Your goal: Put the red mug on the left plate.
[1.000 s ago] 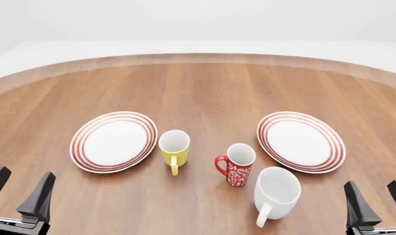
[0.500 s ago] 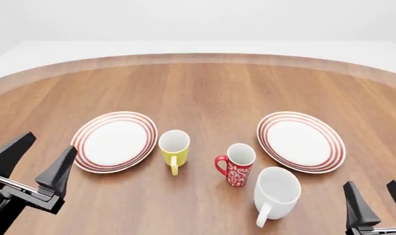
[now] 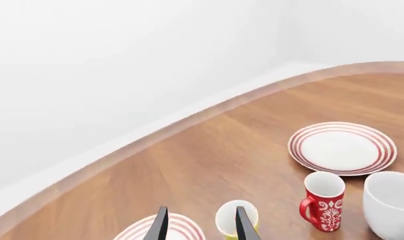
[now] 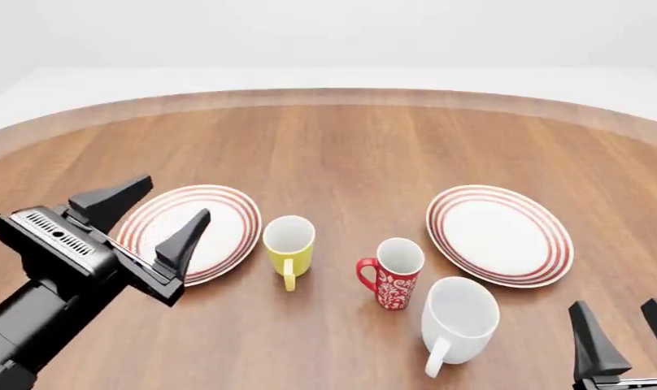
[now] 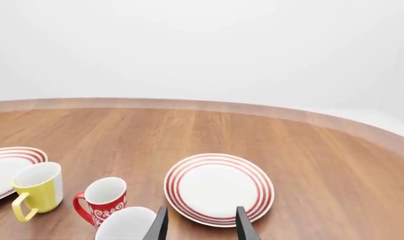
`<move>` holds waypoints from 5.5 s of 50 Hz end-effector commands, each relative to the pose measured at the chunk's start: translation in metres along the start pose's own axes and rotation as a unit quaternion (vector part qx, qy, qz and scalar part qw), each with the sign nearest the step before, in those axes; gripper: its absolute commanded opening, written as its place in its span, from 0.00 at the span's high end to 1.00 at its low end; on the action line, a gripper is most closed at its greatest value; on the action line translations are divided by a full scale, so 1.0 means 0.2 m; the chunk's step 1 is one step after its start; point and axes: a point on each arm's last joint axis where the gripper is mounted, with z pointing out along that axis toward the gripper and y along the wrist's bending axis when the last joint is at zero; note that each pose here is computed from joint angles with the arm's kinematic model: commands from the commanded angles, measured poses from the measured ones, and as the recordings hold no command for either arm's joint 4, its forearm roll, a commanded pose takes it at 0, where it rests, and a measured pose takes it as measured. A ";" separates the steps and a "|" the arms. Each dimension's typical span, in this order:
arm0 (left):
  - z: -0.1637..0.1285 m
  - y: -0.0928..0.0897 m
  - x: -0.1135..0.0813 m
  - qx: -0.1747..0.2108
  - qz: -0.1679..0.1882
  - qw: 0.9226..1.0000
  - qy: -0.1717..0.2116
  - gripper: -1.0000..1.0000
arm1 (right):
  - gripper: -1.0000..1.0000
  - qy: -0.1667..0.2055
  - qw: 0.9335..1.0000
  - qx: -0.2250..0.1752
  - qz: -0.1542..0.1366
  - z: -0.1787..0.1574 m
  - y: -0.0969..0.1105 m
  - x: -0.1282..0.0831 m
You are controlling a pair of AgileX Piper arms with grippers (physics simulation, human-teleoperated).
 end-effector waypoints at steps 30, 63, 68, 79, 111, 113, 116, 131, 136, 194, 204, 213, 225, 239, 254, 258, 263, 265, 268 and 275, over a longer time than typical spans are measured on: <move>0.37 -0.34 0.08 0.153 0.057 0.984 0.070 0.00 | 0.00 -0.001 1.000 0.000 0.000 0.00 0.00 0.00; 0.46 -0.56 0.19 0.217 0.055 0.968 0.114 0.00 | 0.00 -0.005 1.000 -0.004 -0.004 0.00 0.00 -0.01; 0.47 -0.57 0.20 0.221 0.054 0.967 0.117 0.00 | 0.00 -0.006 1.000 -0.005 -0.004 0.00 0.00 -0.01; 0.51 -0.62 0.22 0.229 0.036 0.964 0.132 0.00 | 0.00 -0.006 1.000 -0.006 -0.004 0.00 0.00 -0.01; 0.64 -0.77 0.39 0.251 0.058 0.951 0.169 0.00 | 0.00 -0.009 1.000 -0.006 -0.005 0.00 0.00 -0.01; 0.65 -0.77 0.41 0.252 0.060 0.951 0.171 0.00 | 0.00 -0.010 1.000 -0.007 -0.005 0.00 0.00 -0.01; 0.67 -0.77 0.41 0.249 0.059 0.951 0.172 0.00 | 0.00 -0.011 1.000 -0.007 -0.005 0.00 0.00 -0.01; 0.75 -0.75 0.47 0.234 0.066 0.954 0.175 0.00 | 0.00 -0.013 1.000 -0.009 -0.006 0.00 0.01 -0.02; 0.73 -0.74 0.48 0.232 0.066 0.954 0.176 0.00 | 0.00 -0.015 1.000 -0.010 -0.006 0.00 0.01 -0.02; 0.87 -0.80 0.62 0.232 0.064 0.947 0.212 0.00 | 0.00 -0.022 1.000 -0.012 -0.010 0.00 0.01 -0.03; 0.92 -0.82 0.64 0.232 0.062 0.946 0.218 0.00 | 0.00 -0.023 1.000 -0.013 -0.010 0.00 0.01 -0.03; 0.92 -0.81 0.66 0.230 0.061 0.945 0.224 0.00 | 0.00 -0.025 1.000 -0.014 -0.010 0.00 0.01 -0.03; 0.84 -0.82 0.66 0.237 0.052 0.943 0.227 0.00 | 0.00 -0.028 0.999 -0.013 -0.012 0.00 0.01 -0.04; 0.87 -0.82 0.64 0.234 0.047 0.944 0.225 1.00 | 0.00 -0.032 0.999 -0.013 -0.015 0.00 0.01 -0.05; 0.96 -0.77 0.59 0.215 0.031 0.951 0.221 1.00 | 0.00 -0.032 0.999 -0.013 -0.016 0.00 0.01 -0.05; 0.97 -0.76 0.58 0.208 0.020 0.952 0.221 1.00 | 0.00 -0.033 0.999 -0.014 -0.017 0.00 0.01 -0.05; 0.97 -0.74 0.55 0.203 0.010 0.955 0.218 1.00 | 0.00 -0.034 0.999 -0.014 -0.018 -0.01 0.01 -0.08; 0.97 -0.74 0.53 0.200 -0.001 0.956 0.216 1.00 | 0.00 -0.034 0.999 -0.013 -0.019 0.00 0.01 -0.05; 0.97 -0.72 0.51 0.192 -0.017 0.958 0.213 1.00 | 0.00 -0.034 0.999 -0.014 -0.019 0.00 0.01 -0.07; 0.91 -0.68 0.44 0.185 -0.046 0.961 0.202 1.00 | 0.00 -0.034 0.999 -0.014 -0.020 0.00 0.01 -0.07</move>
